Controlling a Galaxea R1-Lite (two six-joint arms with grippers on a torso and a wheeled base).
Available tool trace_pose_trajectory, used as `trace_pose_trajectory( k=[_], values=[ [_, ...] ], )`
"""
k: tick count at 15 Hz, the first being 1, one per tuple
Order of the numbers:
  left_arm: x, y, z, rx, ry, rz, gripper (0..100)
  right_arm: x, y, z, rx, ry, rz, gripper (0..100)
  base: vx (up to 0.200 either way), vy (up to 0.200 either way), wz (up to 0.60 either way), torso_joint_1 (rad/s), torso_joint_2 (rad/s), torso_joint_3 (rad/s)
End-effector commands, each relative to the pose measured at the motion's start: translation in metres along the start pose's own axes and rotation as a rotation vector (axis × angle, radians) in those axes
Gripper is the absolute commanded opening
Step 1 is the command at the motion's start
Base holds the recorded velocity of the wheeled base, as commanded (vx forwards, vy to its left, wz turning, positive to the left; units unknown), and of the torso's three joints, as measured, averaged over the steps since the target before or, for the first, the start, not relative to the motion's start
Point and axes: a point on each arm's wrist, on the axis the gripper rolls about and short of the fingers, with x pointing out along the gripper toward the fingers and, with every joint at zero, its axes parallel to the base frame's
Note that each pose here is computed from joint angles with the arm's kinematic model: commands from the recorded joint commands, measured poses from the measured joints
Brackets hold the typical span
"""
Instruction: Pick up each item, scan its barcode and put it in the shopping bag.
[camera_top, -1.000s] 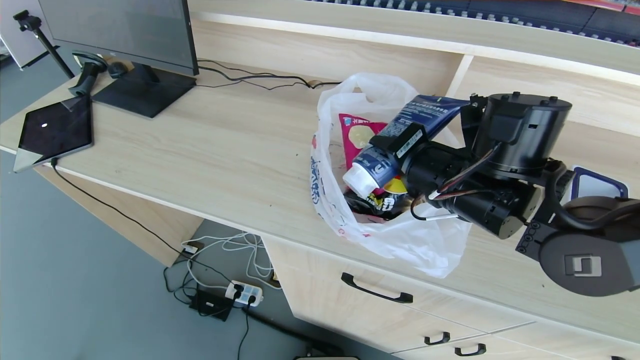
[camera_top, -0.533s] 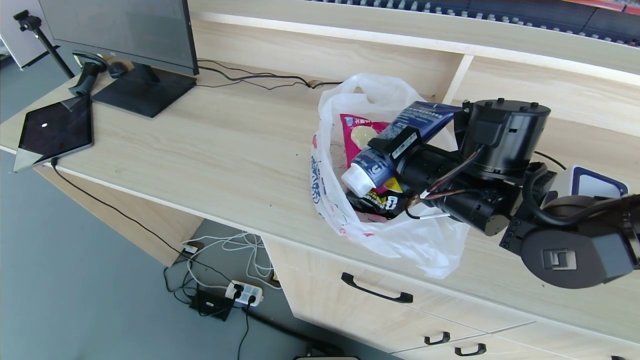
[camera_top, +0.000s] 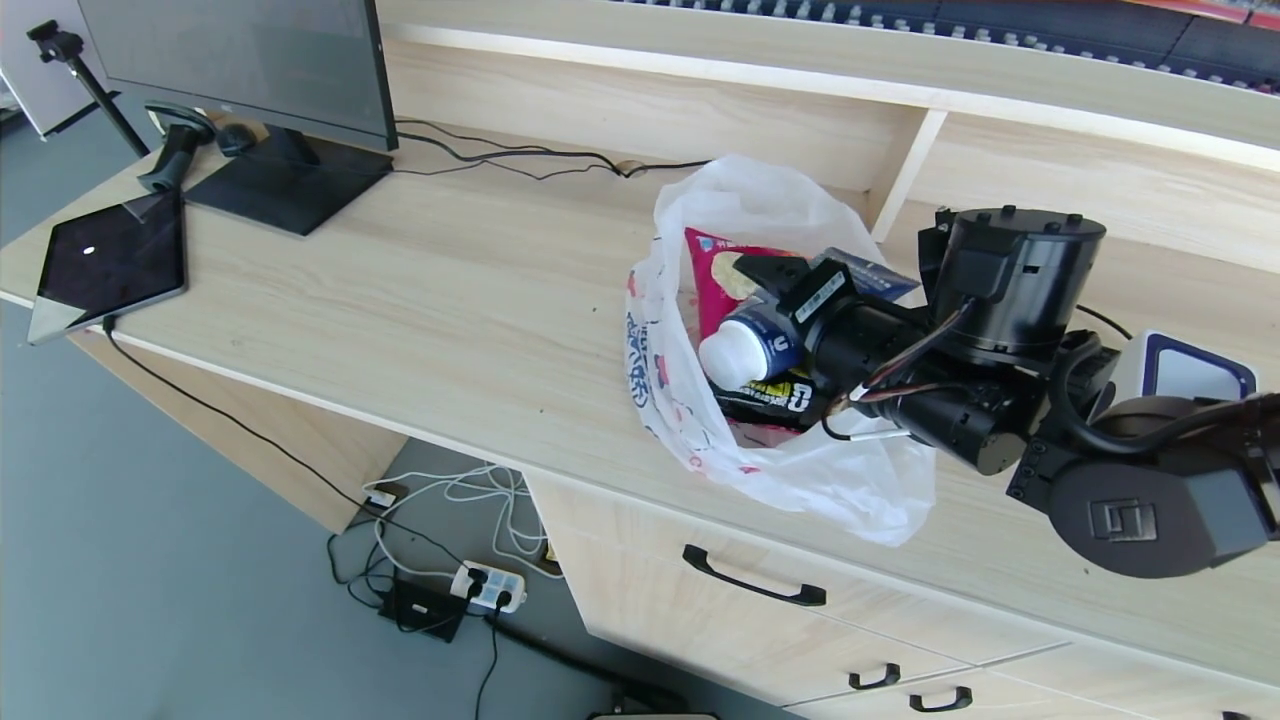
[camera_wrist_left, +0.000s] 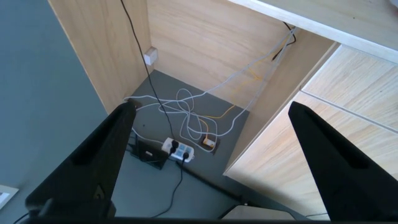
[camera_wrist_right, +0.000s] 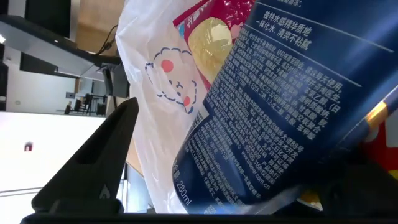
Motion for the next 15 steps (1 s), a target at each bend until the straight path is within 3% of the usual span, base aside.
trace_pose_trajectory(
  k=[1, 6, 9, 15],
  values=[
    [0.0, 0.0, 0.0, -0.001, 0.0, 0.0, 100, 0.0, 0.0, 0.0, -0.004, 0.001, -0.002, 100, 0.0, 0.0, 0.0, 0.0, 0.0, 0.0],
    [0.0, 0.0, 0.0, -0.001, 0.003, 0.0, 100, -0.001, 0.001, 0.001, -0.066, -0.003, 0.0, 100, 0.0, 0.0, 0.0, 0.0, 0.0, 0.0],
    [0.0, 0.0, 0.0, 0.001, 0.003, 0.001, 100, -0.004, 0.009, 0.007, -0.304, -0.043, -0.015, 100, 0.0, 0.0, 0.0, 0.0, 0.0, 0.0],
    [0.0, 0.0, 0.0, 0.002, 0.003, 0.0, 100, -0.019, 0.03, 0.023, -0.328, -0.098, 0.043, 100, 0.0, 0.0, 0.0, 0.0, 0.0, 0.0]
  ],
)
